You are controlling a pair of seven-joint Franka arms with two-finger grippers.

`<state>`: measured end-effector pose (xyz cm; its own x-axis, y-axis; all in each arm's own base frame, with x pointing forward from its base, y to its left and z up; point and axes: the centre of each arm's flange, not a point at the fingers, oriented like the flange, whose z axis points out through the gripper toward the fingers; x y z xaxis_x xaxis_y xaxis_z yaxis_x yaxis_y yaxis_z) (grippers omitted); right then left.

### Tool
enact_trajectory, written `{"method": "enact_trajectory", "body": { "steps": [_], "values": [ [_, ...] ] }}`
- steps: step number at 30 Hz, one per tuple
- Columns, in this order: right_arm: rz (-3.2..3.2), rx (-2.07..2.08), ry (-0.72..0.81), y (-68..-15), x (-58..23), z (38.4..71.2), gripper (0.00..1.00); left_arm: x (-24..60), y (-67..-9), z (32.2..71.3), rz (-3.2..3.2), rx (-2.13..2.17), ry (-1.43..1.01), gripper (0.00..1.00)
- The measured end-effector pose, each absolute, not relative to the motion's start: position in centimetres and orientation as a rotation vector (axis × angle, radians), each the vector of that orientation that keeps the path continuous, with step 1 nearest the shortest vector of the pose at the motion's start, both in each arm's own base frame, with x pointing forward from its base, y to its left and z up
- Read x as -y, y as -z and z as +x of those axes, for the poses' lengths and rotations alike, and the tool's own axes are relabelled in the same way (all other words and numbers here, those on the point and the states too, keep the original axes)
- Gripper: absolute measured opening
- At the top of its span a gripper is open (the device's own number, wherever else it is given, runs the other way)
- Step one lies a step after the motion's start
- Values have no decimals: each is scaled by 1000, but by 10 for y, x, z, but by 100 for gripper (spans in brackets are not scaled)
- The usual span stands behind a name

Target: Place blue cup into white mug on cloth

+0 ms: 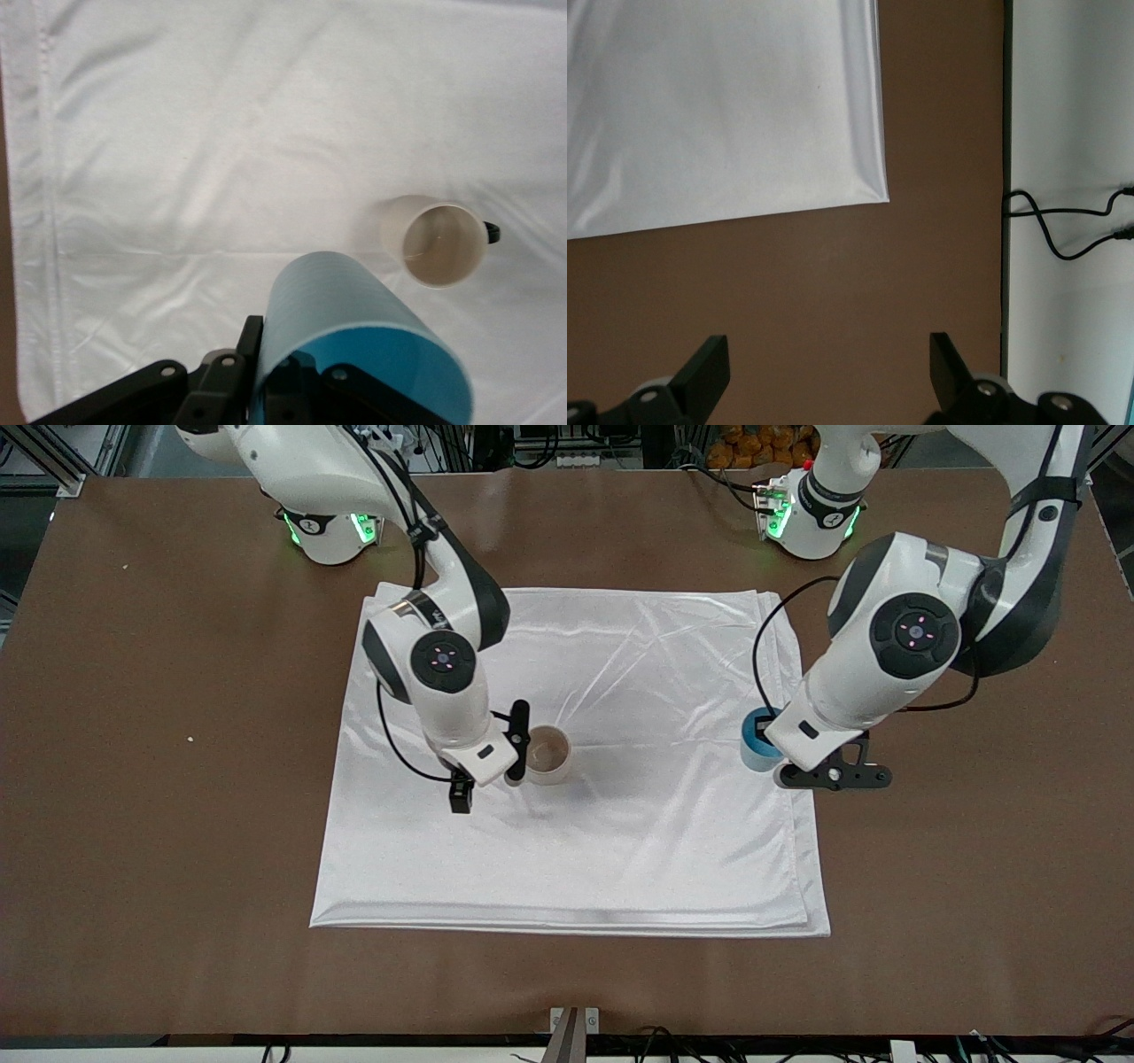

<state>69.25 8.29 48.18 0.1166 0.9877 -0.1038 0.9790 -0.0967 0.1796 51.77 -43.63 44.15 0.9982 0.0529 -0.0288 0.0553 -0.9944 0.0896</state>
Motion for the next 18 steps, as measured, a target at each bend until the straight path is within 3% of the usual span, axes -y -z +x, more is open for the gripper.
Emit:
{"method": "enact_trajectory", "body": {
  "steps": [18],
  "values": [
    [2602,-1582,-68,-580,-7,645,100,524,-319,488,2988,-33,21,5]
  ]
}}
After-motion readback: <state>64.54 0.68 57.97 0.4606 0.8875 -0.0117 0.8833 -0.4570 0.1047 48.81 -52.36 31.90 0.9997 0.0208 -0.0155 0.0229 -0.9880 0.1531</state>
